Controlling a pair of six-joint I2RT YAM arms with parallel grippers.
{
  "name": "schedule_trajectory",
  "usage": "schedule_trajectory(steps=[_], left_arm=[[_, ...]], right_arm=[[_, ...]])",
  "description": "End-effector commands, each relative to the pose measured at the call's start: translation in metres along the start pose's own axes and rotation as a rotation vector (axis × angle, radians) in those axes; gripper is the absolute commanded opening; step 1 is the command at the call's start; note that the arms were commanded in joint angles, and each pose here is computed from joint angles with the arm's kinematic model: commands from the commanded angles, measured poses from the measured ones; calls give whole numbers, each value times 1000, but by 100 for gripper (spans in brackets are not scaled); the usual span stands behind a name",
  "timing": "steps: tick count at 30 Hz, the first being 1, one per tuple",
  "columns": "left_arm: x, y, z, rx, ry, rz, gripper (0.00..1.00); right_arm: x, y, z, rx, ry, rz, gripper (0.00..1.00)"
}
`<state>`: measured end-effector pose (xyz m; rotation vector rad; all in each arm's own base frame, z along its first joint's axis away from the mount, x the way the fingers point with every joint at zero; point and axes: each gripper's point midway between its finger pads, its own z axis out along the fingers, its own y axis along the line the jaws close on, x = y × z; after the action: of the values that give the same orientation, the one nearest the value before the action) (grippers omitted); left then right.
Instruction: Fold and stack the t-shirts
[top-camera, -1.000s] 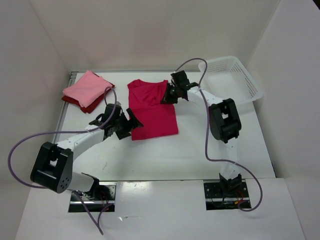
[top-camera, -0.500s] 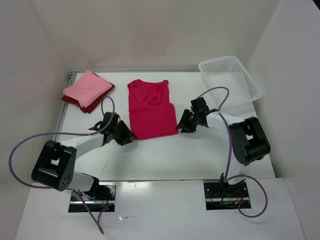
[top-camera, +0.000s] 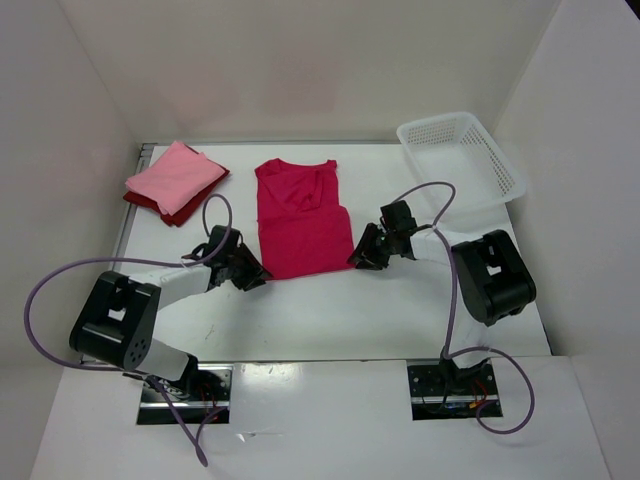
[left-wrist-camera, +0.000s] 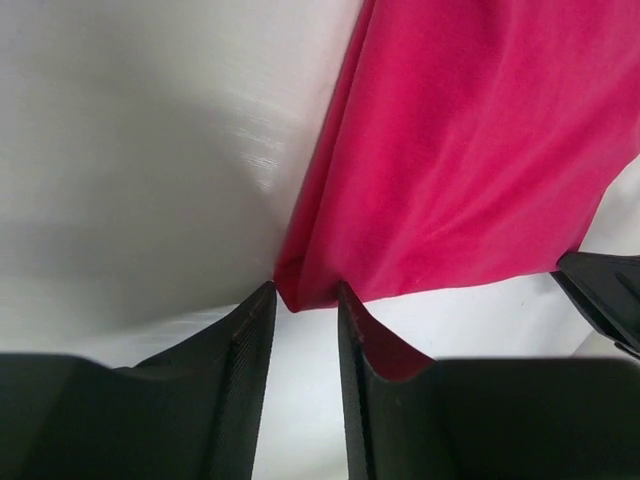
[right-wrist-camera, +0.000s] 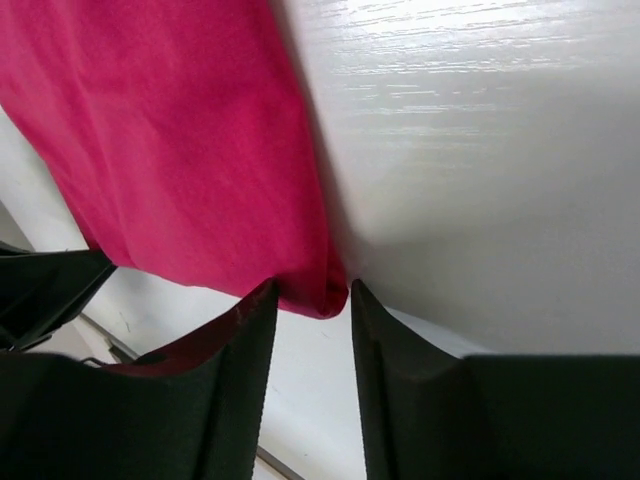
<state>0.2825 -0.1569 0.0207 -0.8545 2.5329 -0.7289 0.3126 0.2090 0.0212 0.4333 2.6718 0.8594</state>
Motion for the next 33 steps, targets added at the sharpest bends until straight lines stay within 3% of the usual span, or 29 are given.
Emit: schedule_trajectory(steps=[1, 7, 11, 12, 15, 22, 27, 33], left_arm=[[-2, 10, -1, -27, -32, -21, 38], [-6, 11, 4, -35, -51, -38, 32], [-10, 3, 4, 0, -61, -32, 17], [-12, -1, 3, 8, -67, -18, 9], [-16, -8, 0, 16, -62, 26, 2], [2, -4, -32, 28, -23, 69, 0], [48, 23, -63, 19, 112, 16, 0], [88, 38, -104, 87, 175, -95, 0]], right_arm=[[-5, 0, 8, -15, -6, 6, 40], [-4, -1, 9, -18, -8, 14, 30], [-4, -4, 9, -4, -10, 17, 14], [-5, -1, 7, -10, -16, 14, 11], [0, -6, 6, 9, 3, 15, 0], [45, -4, -16, 28, 37, 8, 0], [92, -16, -46, 54, 89, 22, 0], [106, -3, -87, -8, 68, 45, 0]])
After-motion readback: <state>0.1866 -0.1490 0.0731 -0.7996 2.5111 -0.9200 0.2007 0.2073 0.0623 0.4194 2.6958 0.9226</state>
